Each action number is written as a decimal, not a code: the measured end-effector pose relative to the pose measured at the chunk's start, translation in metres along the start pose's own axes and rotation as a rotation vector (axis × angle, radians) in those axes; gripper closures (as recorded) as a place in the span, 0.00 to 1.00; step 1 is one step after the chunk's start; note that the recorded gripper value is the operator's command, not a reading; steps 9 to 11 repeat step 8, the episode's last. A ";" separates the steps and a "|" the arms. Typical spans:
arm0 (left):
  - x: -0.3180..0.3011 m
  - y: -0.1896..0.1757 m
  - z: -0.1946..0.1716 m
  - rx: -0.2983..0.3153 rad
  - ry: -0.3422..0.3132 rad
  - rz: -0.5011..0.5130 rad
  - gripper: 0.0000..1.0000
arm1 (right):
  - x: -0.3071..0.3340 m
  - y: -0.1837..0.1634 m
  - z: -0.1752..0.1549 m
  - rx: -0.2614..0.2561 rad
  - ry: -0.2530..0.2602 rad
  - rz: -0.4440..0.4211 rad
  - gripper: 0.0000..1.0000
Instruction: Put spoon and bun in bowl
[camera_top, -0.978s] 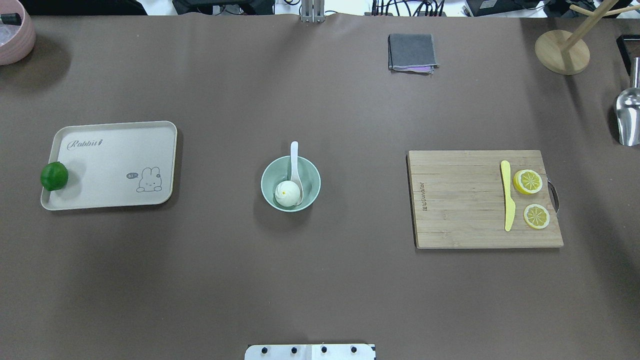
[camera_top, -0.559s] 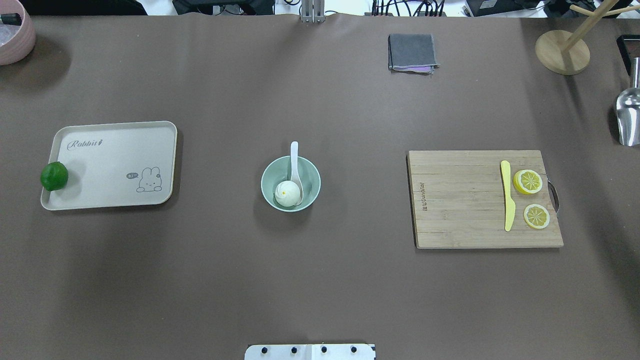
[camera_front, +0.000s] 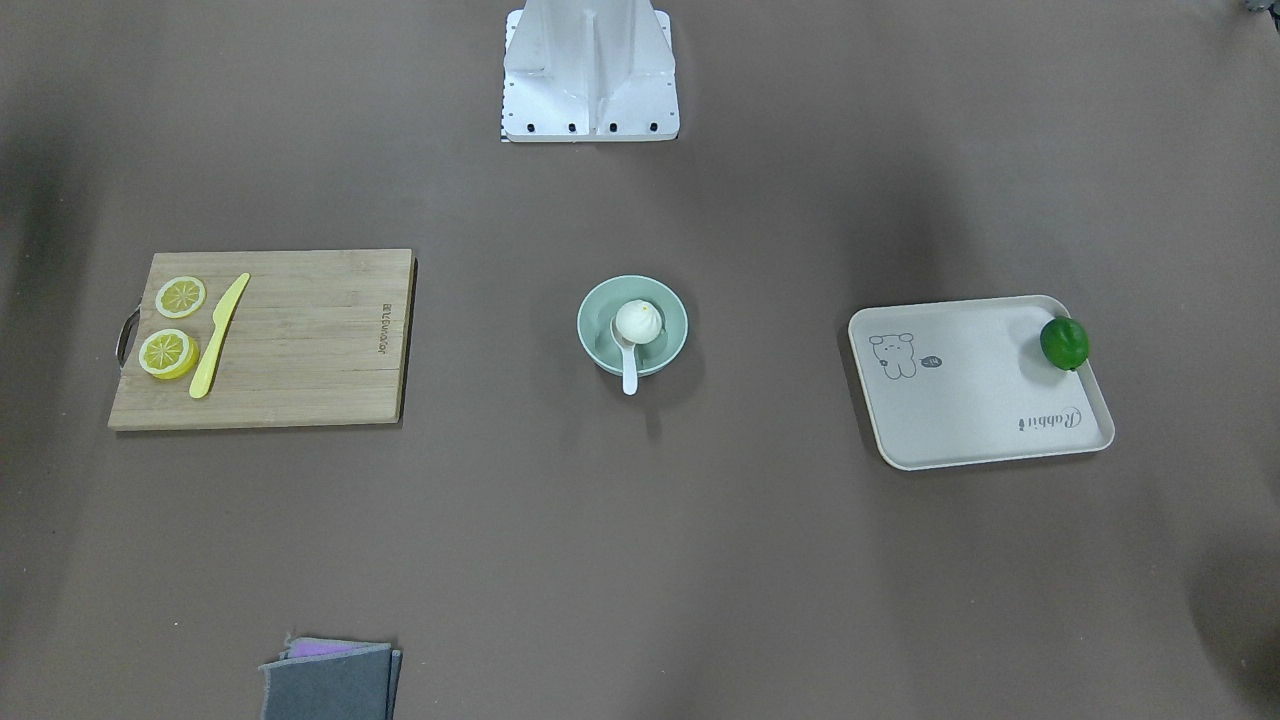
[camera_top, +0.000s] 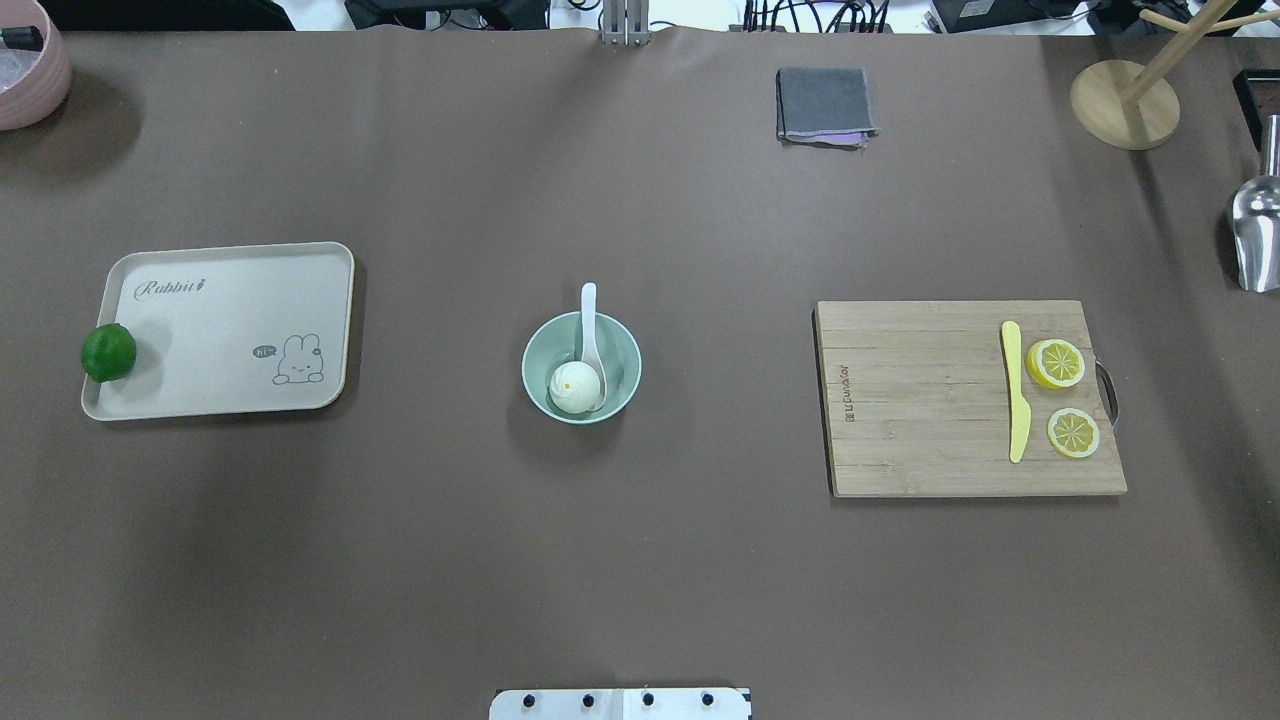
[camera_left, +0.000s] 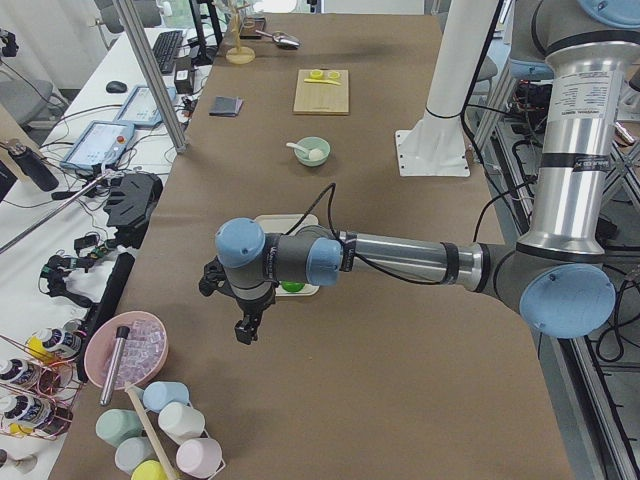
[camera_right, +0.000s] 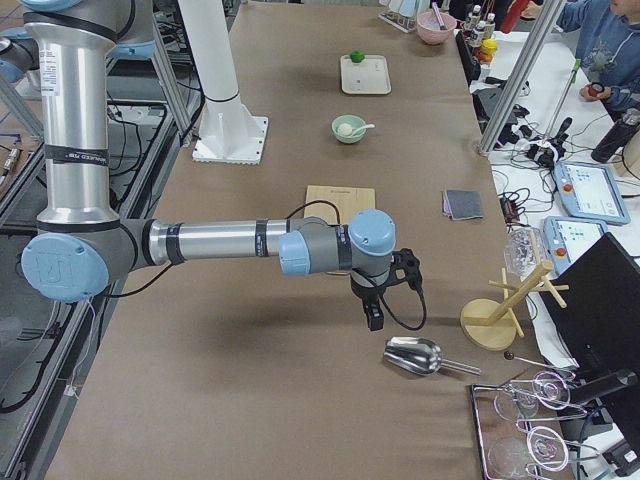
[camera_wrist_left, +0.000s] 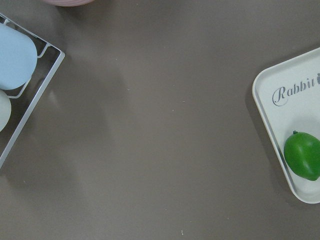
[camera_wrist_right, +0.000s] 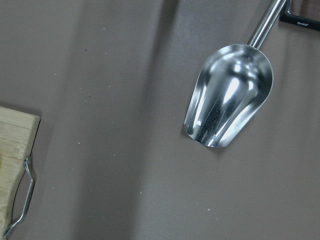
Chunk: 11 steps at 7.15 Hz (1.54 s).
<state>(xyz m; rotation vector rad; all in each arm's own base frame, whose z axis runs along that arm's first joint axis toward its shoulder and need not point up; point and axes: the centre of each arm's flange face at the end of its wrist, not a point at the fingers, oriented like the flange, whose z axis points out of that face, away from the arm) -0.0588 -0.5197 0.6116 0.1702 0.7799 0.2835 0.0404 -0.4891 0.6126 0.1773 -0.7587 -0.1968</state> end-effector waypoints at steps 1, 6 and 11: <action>0.001 -0.001 -0.001 0.004 -0.002 0.006 0.02 | 0.002 0.001 0.001 -0.002 0.000 0.000 0.00; 0.007 -0.007 -0.009 0.020 -0.007 0.029 0.02 | 0.009 0.004 0.008 -0.011 0.003 0.009 0.00; 0.008 -0.006 -0.009 0.021 -0.007 0.030 0.02 | 0.009 0.005 0.008 -0.009 0.003 0.008 0.00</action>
